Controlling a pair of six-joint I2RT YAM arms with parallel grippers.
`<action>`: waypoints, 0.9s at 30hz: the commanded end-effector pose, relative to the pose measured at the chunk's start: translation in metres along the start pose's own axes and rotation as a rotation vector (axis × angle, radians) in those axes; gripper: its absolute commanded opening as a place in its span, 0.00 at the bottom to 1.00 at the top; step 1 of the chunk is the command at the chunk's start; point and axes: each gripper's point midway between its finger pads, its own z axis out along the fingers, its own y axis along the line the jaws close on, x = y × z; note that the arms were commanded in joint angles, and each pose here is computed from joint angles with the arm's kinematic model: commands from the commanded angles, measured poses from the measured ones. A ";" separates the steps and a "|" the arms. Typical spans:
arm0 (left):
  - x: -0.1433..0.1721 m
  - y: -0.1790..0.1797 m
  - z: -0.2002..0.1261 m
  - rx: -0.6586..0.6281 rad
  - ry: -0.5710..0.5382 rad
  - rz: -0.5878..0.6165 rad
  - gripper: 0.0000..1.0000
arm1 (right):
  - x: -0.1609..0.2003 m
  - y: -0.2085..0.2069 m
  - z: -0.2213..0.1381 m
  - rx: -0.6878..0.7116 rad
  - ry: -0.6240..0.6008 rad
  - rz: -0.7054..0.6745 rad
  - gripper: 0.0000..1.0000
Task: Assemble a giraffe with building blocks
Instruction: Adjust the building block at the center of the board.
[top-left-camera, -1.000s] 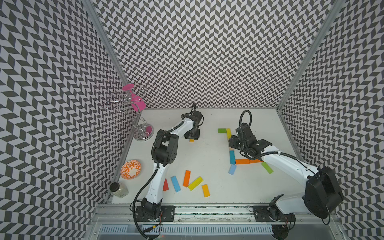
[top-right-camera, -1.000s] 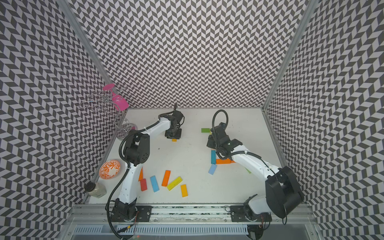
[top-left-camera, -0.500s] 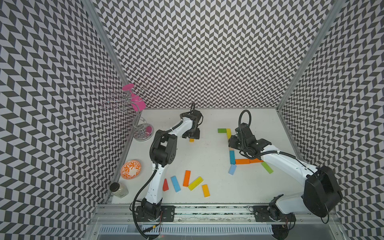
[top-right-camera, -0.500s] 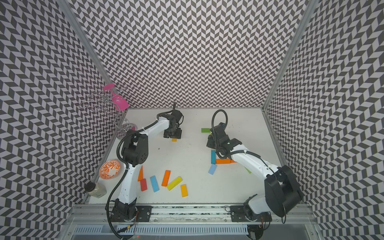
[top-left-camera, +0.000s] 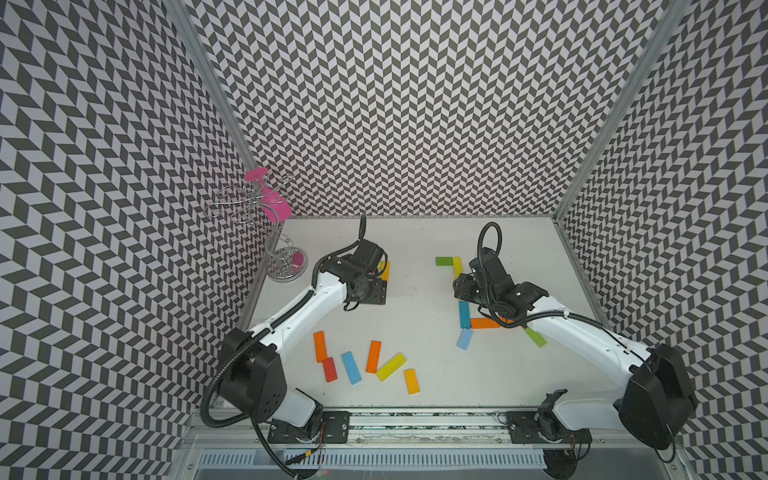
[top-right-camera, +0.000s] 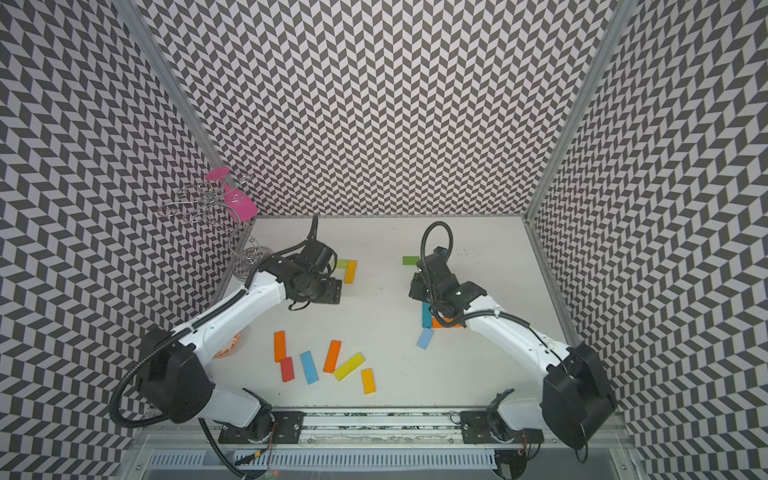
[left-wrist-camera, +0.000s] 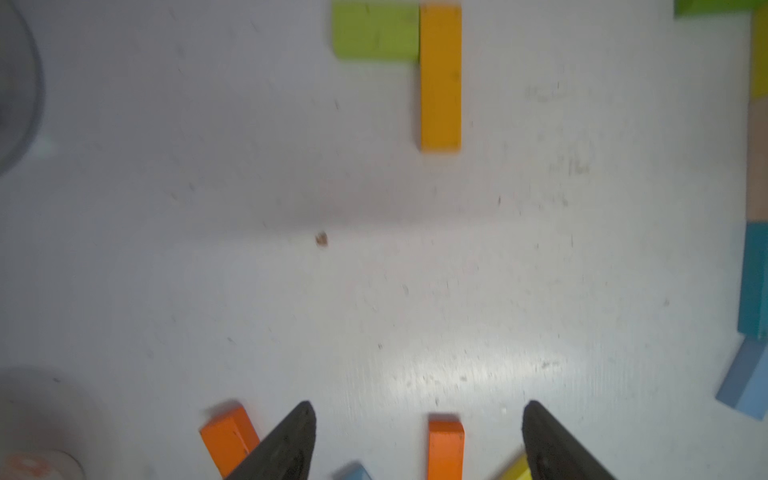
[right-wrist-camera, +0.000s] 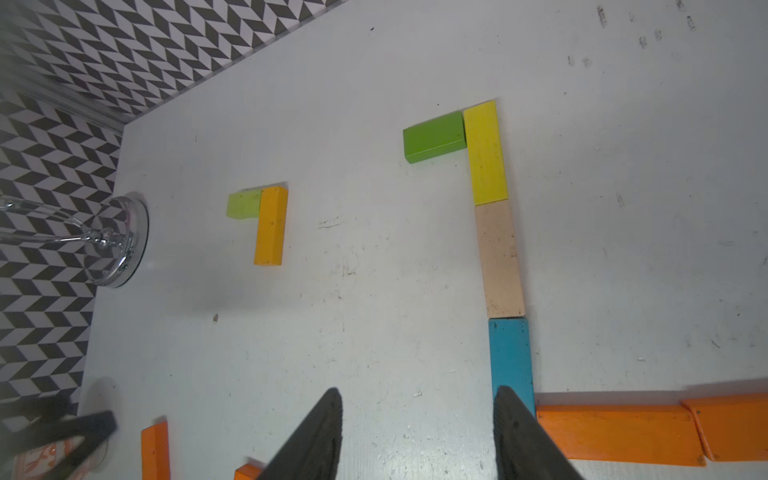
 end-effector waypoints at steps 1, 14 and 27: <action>0.046 -0.022 0.007 0.084 0.065 -0.022 0.78 | 0.012 0.002 -0.009 0.012 -0.005 0.017 0.57; 0.129 -0.038 0.032 0.114 0.160 -0.021 0.79 | 0.083 0.050 -0.033 -0.112 0.063 -0.105 0.56; 0.139 -0.039 0.055 0.069 0.203 -0.024 0.84 | 0.140 0.069 -0.071 -0.475 0.041 -0.271 0.55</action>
